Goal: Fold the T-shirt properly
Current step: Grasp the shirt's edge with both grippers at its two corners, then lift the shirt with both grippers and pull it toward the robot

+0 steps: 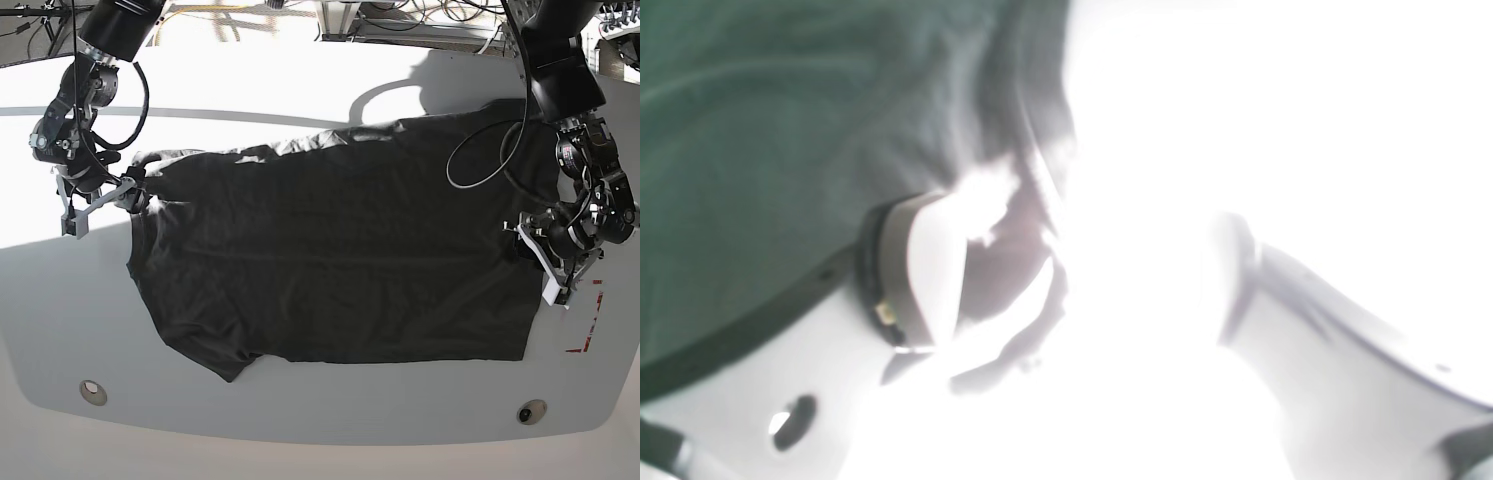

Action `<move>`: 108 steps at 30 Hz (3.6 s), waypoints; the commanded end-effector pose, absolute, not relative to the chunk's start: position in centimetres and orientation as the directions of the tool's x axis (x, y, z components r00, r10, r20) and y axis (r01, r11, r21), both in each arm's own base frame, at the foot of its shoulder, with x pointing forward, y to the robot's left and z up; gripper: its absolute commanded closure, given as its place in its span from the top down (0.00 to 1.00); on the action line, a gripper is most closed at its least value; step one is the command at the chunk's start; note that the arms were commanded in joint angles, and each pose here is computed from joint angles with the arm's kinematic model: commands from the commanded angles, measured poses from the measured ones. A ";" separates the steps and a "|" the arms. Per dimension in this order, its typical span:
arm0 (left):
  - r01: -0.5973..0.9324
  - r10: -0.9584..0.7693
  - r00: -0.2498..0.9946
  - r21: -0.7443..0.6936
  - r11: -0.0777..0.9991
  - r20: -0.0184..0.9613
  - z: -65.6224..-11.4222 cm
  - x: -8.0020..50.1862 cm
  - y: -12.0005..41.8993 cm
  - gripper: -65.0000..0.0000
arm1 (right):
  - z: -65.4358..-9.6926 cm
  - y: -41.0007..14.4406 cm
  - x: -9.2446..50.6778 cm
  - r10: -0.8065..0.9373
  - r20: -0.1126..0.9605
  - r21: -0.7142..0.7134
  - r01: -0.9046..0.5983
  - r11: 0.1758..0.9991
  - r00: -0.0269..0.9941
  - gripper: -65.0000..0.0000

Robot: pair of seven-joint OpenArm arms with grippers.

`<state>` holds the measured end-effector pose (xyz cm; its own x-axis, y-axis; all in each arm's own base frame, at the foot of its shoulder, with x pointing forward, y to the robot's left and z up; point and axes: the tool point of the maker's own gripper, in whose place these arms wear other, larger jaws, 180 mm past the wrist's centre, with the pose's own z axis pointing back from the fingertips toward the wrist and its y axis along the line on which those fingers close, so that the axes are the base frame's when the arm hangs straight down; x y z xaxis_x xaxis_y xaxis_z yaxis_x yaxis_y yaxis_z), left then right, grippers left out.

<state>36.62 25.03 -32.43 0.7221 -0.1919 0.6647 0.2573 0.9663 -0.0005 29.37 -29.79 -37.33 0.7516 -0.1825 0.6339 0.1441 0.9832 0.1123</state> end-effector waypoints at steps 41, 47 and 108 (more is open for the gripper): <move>-0.043 0.212 0.719 -0.261 0.964 0.662 -34.7 26.9 32.8 0.48 | -40.6 -25.4 26.6 -0.273 0.575 0.294 0.117 0.949 0.771 0.01; -0.064 0.276 0.765 -0.357 0.932 0.582 -37.6 25.4 32.2 0.48 | -40.6 -25.4 26.5 -0.273 0.574 0.294 0.117 0.949 0.772 0.03; 0.364 -0.192 0.819 -0.232 0.902 0.541 -36.6 23.8 21.6 0.04 | -36.0 -25.4 27.2 -0.182 0.675 0.205 0.054 0.977 0.715 0.03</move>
<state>21.52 21.69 -39.71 0.8830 -0.1642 0.4398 0.3131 0.9040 -0.2912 26.30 -24.92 -38.66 0.7582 -0.2298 0.6102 0.0874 0.9632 0.2541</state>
